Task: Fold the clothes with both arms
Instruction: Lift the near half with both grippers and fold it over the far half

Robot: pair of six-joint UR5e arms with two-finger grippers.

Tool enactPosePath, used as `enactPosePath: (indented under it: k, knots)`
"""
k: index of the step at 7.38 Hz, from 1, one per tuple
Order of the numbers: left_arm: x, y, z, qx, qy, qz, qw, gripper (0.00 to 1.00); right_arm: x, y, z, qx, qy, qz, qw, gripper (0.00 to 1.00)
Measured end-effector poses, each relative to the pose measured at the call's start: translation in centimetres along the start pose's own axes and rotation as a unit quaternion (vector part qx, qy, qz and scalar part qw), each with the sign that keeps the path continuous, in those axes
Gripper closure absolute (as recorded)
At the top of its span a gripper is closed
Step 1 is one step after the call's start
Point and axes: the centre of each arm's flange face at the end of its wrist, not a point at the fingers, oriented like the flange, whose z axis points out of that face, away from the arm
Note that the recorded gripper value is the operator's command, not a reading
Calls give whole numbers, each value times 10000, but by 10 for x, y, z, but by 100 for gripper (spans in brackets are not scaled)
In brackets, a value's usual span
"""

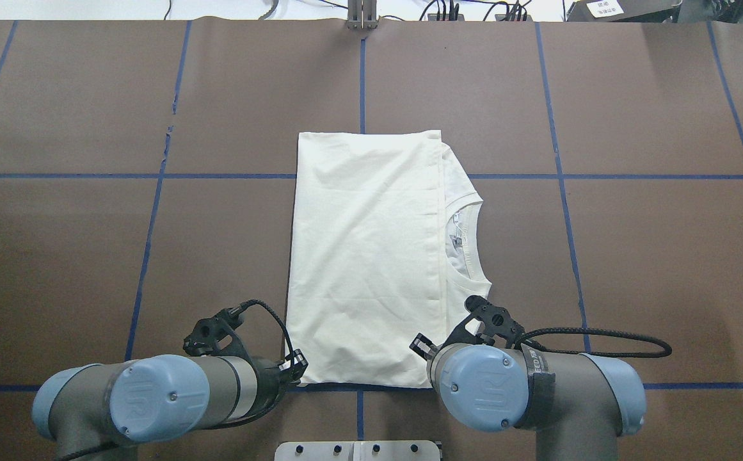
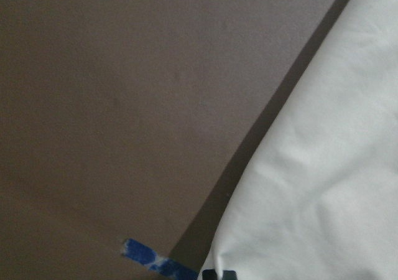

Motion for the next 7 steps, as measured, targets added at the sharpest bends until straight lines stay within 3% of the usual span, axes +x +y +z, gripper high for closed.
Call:
enactPosePath:
  k: [3,4,5,7]
  knots:
    - [8,24,-95,-357,311,-277,9985,100,17,13,-56,-262,-139,-136,9995,100]
    - [17,26,-125,-442,465,-338,9974,100,17,2,-74,-275,-223,-80,9993,100]
    - [37,11,-141,-276,616,-349,9971,100,7,-22,-86,-189,-338,10,9992,100]
    - [99,-46,-124,515,579,-61,9970,100,-33,-87,-88,-61,-342,-156,9993,100]
